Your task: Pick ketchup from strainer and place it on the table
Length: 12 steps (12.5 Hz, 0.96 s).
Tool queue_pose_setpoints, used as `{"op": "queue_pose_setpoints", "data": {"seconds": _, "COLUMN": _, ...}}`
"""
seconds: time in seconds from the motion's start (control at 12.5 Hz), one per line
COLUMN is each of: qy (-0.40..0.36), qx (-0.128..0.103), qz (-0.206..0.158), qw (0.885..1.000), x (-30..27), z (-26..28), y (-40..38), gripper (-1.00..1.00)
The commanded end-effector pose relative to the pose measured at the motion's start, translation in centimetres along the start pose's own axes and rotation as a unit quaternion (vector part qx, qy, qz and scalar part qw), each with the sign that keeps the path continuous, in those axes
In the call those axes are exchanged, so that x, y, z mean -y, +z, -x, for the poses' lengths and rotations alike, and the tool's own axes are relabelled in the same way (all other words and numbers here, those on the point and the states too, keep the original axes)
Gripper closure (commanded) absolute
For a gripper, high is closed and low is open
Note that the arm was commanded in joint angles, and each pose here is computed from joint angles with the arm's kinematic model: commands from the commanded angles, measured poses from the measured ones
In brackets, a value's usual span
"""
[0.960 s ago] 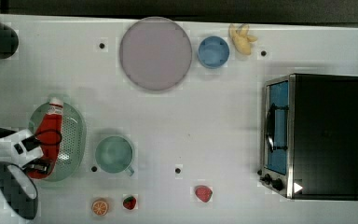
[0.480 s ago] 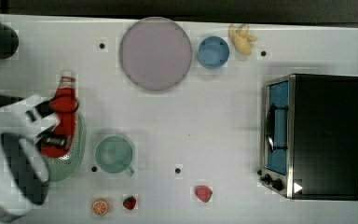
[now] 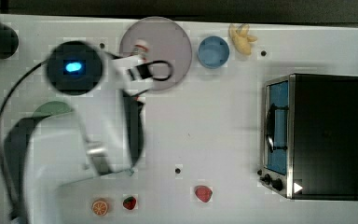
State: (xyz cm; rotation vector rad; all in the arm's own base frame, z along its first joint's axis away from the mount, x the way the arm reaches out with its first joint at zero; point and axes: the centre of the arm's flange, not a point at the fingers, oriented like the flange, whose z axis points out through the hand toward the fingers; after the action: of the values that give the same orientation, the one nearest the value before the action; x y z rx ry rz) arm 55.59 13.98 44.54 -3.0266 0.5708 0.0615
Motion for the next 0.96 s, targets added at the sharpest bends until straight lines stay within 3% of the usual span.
{"op": "queue_pose_setpoints", "data": {"seconds": 0.08, "qy": -0.016, "qx": -0.011, "qz": -0.004, "qw": 1.0, "x": -5.9, "z": -3.7, "y": -1.4, "gripper": -0.22}}
{"op": "queue_pose_setpoints", "data": {"seconds": 0.32, "qy": 0.007, "qx": 0.002, "qz": 0.004, "qw": 1.0, "x": -11.7, "z": -5.8, "y": 0.0, "gripper": -0.22}}
{"op": "queue_pose_setpoints", "data": {"seconds": 0.72, "qy": 0.048, "qx": 0.058, "qz": 0.027, "qw": 0.997, "x": -17.0, "z": -4.7, "y": 6.7, "gripper": -0.22}}
{"op": "queue_pose_setpoints", "data": {"seconds": 0.96, "qy": 0.05, "qx": 0.045, "qz": 0.03, "qw": 0.997, "x": -18.2, "z": -4.1, "y": 11.1, "gripper": -0.22}}
